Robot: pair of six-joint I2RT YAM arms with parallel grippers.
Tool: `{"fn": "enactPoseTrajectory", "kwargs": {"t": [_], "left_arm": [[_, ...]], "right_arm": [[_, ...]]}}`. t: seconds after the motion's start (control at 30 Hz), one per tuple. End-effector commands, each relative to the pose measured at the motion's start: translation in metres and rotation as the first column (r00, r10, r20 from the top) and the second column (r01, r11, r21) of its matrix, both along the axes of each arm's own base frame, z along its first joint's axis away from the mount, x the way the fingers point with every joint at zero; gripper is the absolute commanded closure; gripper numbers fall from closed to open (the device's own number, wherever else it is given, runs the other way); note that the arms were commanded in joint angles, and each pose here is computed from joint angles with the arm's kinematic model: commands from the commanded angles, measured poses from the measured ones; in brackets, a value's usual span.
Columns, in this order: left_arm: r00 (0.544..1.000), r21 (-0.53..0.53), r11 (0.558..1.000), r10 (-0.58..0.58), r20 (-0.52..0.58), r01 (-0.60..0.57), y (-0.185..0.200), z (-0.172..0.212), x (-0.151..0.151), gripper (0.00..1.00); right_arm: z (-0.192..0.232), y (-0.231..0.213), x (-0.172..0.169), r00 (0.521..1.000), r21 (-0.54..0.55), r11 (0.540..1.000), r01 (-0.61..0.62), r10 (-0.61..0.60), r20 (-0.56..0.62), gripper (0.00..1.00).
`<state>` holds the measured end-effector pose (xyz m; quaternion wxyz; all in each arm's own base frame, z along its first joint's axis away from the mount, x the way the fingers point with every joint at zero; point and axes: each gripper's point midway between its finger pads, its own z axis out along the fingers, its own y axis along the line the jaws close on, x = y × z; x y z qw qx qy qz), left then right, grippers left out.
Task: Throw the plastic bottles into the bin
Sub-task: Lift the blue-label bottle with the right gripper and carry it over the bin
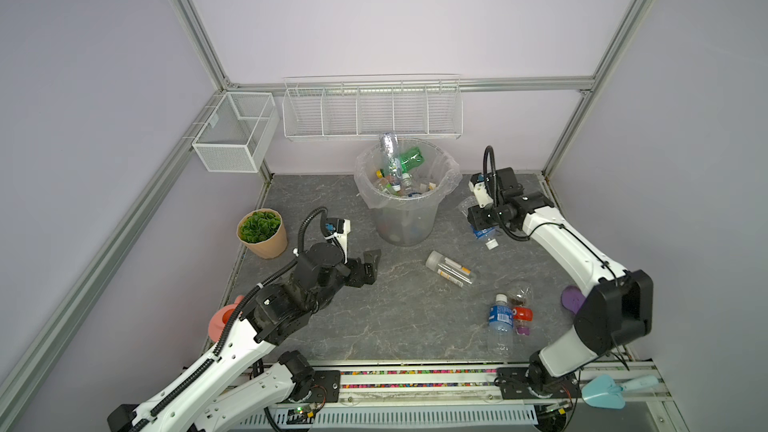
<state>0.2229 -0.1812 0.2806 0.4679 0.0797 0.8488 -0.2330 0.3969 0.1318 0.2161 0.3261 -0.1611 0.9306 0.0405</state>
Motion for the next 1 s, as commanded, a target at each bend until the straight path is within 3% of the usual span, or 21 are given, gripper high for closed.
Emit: {"fn": "enactPoseTrajectory", "kwargs": {"t": [0.0,0.27,0.53,0.73,0.97], "left_arm": [[1.0,0.012,1.0,0.019,-0.006,-0.018,0.006,-0.006,-0.001,0.06],[1.0,0.001,1.0,0.018,-0.004,-0.018,0.007,-0.004,-0.002,0.06],[1.0,-0.002,1.0,0.025,-0.002,-0.025,0.01,-0.003,-0.004,0.06],[1.0,-0.01,1.0,0.026,0.0,-0.026,0.01,-0.001,-0.004,0.06],[0.999,-0.009,0.999,0.032,-0.001,-0.032,0.011,-0.002,-0.003,0.06]], "right_arm": [[0.049,0.0,-0.008,0.994,0.063,0.998,0.016,-0.023,0.108,0.79],[0.171,0.012,-0.034,0.909,0.295,0.951,-0.091,-0.041,0.414,0.8],[0.282,0.013,-0.073,0.75,0.422,0.871,-0.251,-0.1,0.654,0.79],[0.341,0.023,-0.09,0.647,0.446,0.812,-0.377,-0.114,0.754,0.79],[0.377,0.052,-0.077,0.587,0.434,0.769,-0.469,-0.095,0.804,0.77]]}}
